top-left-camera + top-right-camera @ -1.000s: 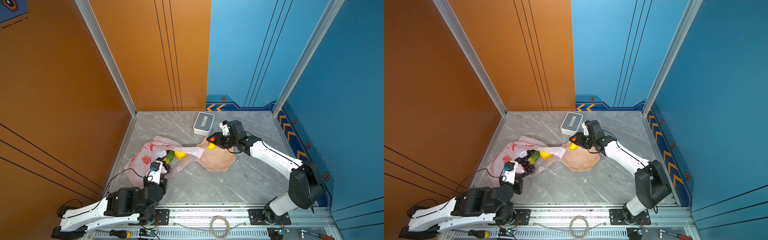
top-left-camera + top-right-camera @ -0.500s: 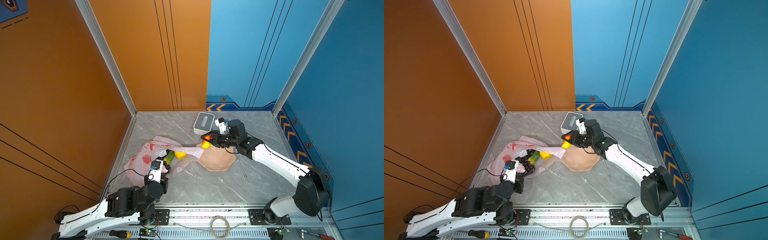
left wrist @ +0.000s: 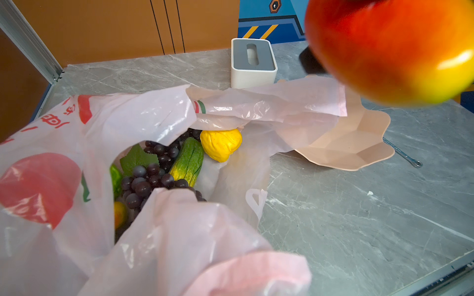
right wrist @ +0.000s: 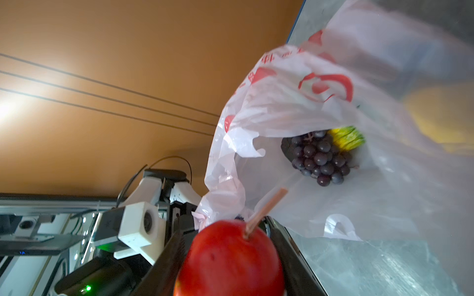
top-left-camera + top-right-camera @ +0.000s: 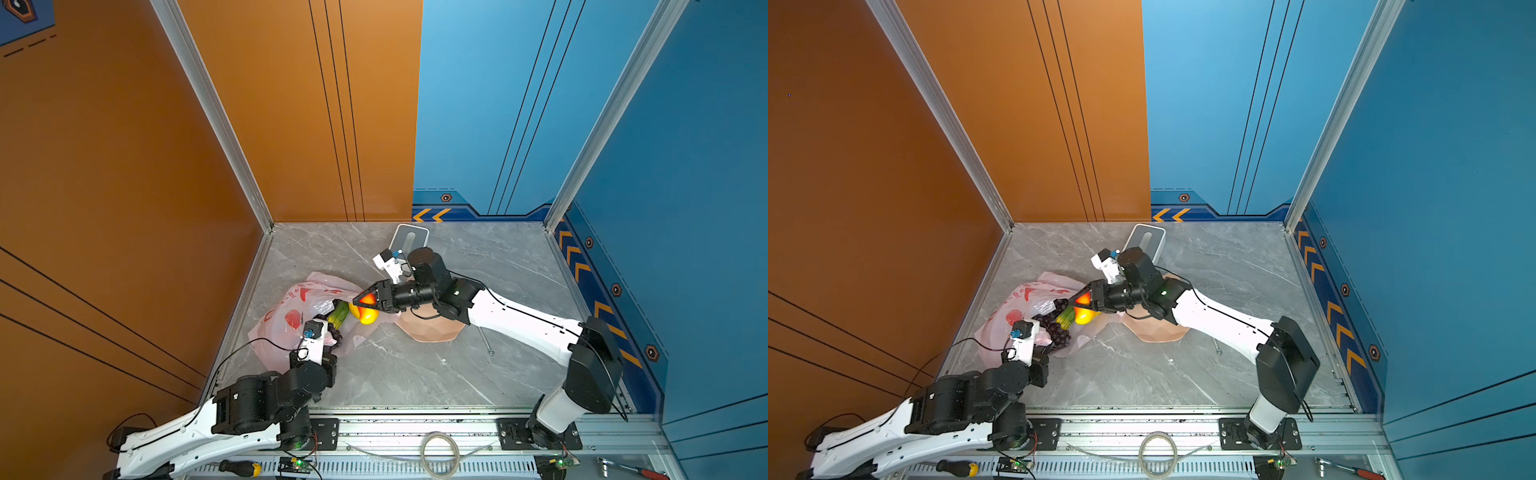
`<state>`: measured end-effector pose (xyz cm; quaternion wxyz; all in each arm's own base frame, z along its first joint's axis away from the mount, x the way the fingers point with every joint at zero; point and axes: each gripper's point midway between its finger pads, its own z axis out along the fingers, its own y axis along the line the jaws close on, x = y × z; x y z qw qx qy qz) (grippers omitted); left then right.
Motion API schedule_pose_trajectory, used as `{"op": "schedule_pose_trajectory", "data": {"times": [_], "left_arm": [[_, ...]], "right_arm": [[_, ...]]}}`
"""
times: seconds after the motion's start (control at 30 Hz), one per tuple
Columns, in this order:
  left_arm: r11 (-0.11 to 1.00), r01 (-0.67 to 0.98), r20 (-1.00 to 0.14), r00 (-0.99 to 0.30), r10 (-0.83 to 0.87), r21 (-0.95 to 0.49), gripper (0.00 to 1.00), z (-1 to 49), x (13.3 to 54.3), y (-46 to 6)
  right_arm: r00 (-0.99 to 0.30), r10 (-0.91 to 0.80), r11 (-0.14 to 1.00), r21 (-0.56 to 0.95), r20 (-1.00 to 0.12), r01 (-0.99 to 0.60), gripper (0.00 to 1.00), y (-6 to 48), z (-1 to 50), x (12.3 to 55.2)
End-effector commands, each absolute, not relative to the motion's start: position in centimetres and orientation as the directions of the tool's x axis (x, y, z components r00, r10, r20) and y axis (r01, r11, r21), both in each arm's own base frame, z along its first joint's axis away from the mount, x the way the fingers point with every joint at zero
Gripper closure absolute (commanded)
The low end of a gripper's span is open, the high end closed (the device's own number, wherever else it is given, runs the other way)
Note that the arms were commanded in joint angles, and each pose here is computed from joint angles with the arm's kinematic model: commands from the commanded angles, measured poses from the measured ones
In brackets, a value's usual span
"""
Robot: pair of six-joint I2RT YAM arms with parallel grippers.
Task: Place the fruits into the plastic bag
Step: Place the fruit in the plastic bag.
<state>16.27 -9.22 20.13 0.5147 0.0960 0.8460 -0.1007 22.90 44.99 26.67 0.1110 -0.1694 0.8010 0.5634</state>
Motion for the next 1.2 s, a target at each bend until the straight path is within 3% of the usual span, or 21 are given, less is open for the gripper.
{"op": "schedule_pose_trajectory", "data": {"times": [0.0, 0.27, 0.57, 1.17], "left_arm": [[0.956, 0.275, -0.897, -0.441, 0.032, -0.101, 1.0, 20.9, 16.3, -9.4], [0.957, 0.271, -0.9, -0.435, 0.027, -0.103, 1.0, 21.0, 16.3, -9.2], [0.956, 0.275, -0.899, -0.437, 0.034, -0.098, 1.0, 20.9, 16.3, -9.3], [0.955, 0.278, -0.899, -0.437, 0.034, -0.099, 1.0, 20.8, 16.3, -9.4]], "right_arm": [[-0.904, -0.243, 0.334, 0.845, -0.352, -0.418, 0.57, 46.0, 24.9, 21.6], [-0.895, -0.347, 0.409, 0.813, -0.28, -0.413, 0.57, 47.8, 20.3, 20.6], [-0.91, -0.351, 0.465, 0.803, -0.22, -0.374, 0.57, 49.3, 16.9, 22.0], [-0.944, -0.214, 0.584, 0.741, -0.253, -0.331, 0.56, 51.7, 14.6, 27.6]]}}
